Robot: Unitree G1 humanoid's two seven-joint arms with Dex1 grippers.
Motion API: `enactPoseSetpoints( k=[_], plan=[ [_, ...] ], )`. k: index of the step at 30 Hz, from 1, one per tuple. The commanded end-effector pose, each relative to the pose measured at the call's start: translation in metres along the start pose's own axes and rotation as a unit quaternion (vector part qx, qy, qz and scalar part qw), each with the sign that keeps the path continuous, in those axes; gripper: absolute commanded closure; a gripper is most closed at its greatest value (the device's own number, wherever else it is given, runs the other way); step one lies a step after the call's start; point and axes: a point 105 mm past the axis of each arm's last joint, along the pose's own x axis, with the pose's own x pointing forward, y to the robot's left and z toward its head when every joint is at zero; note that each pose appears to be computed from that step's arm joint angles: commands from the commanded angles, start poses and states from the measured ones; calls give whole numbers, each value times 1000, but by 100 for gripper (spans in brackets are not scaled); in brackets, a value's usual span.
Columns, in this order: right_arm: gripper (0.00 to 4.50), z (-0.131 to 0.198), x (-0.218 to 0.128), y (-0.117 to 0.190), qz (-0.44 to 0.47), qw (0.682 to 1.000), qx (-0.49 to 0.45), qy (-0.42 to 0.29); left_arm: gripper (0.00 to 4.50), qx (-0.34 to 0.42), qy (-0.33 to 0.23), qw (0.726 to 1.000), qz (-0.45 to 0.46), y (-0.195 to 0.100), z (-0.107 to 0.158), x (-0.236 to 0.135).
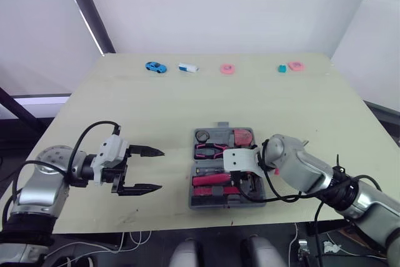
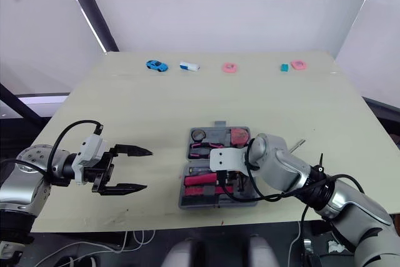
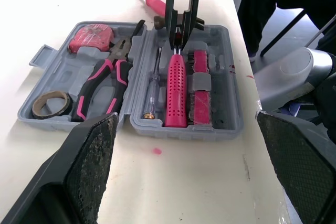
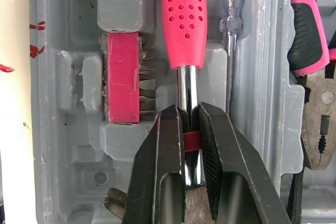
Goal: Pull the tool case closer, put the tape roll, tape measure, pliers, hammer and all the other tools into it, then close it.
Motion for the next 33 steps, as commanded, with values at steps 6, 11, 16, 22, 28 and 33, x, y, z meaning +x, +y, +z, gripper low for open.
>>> enactPoseSetpoints(
  k=[6,11,16,22,28,33],
  plan=[
    [223,10,-10,-8,-26,999,-12,-28,0,21,0,1000,-15,-1,8,-3],
    [223,15,-18,-11,-33,998,2,-57,0,21,-2,1000,-14,-1,9,-2],
    [223,24,-32,-18,-56,988,39,-135,0,20,-12,1000,-14,0,12,0],
    [302,25,-43,-16,-64,967,67,-239,0,23,-41,999,-18,4,20,8],
    [445,23,-32,-7,-55,946,90,-305,0,12,-62,998,-31,6,25,15],
    [445,13,-6,5,-42,947,83,-309,0,24,-72,996,-38,8,30,20]
  ],
)
